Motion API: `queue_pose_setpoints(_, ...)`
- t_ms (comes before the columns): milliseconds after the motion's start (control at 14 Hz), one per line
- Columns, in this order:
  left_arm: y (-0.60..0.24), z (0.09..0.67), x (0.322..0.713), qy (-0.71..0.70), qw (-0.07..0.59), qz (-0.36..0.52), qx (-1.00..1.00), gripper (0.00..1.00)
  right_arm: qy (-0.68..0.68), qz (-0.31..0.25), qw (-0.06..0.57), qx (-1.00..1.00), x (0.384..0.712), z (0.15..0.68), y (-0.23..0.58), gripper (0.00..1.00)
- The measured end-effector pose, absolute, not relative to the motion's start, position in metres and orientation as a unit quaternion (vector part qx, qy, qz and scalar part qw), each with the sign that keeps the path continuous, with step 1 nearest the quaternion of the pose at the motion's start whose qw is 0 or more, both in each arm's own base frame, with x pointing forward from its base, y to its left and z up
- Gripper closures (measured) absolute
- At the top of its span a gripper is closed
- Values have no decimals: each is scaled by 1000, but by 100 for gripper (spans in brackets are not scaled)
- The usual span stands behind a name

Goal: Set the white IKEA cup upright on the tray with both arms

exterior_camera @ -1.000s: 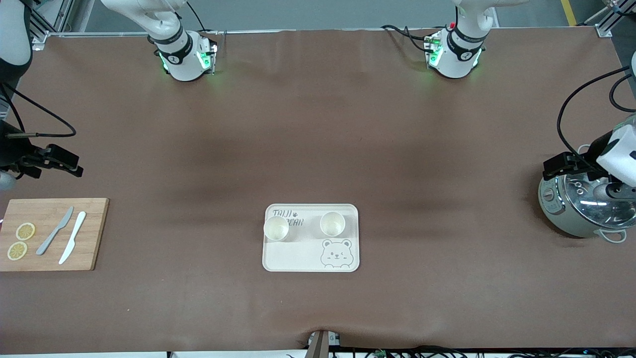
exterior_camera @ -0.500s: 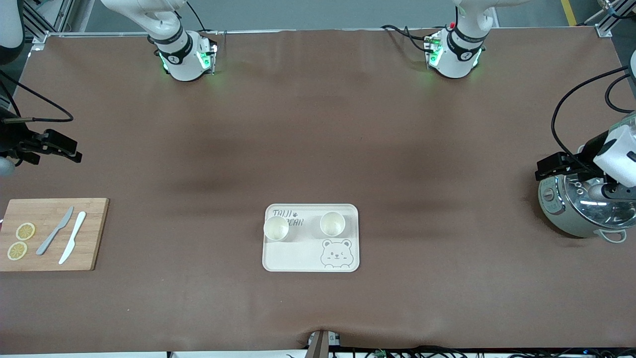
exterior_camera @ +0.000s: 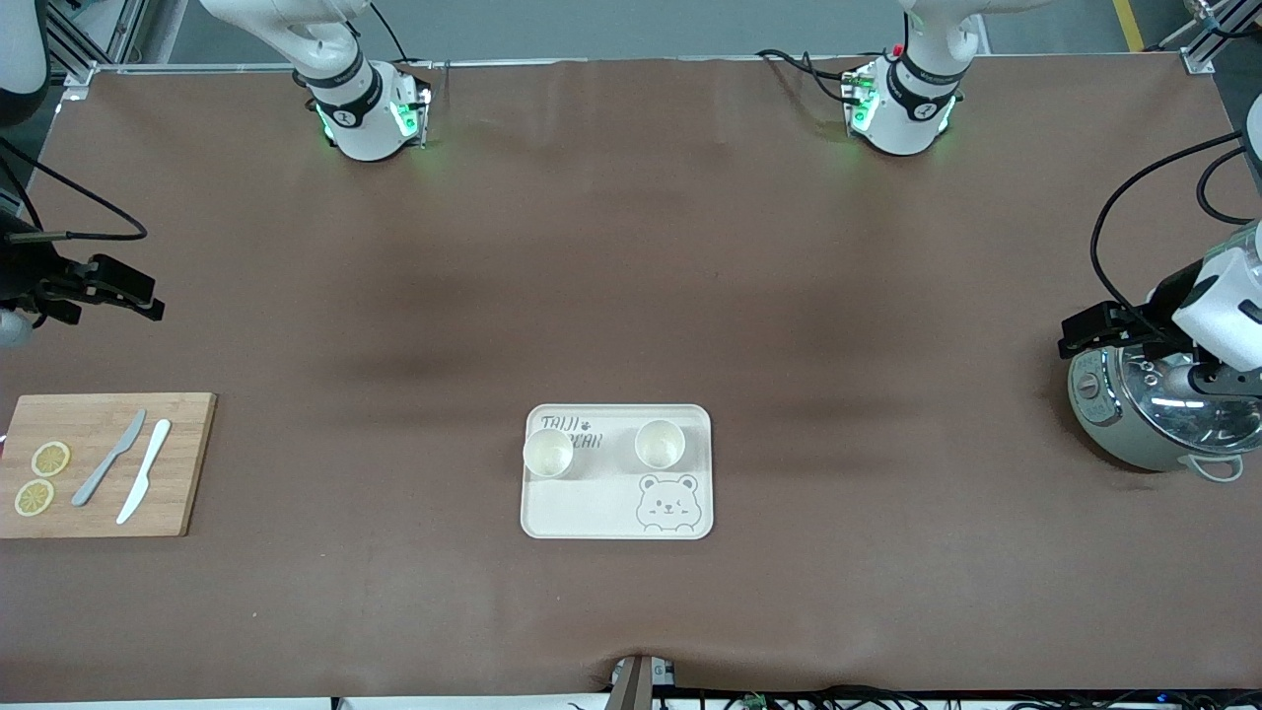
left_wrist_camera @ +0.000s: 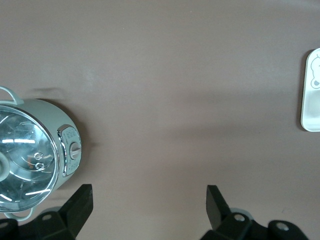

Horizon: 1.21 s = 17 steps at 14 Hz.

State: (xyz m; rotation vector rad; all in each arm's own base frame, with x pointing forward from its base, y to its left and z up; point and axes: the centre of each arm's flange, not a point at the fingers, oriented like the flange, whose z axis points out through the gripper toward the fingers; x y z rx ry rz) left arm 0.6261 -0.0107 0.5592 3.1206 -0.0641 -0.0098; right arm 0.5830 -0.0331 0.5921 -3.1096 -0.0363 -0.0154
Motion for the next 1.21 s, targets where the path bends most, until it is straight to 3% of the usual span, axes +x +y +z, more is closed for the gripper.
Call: queue_pose_setpoints(1214, -6, 559, 626, -17, 10, -3, 1000, 0, -18, -25, 15, -999, 582, 626, -27, 0)
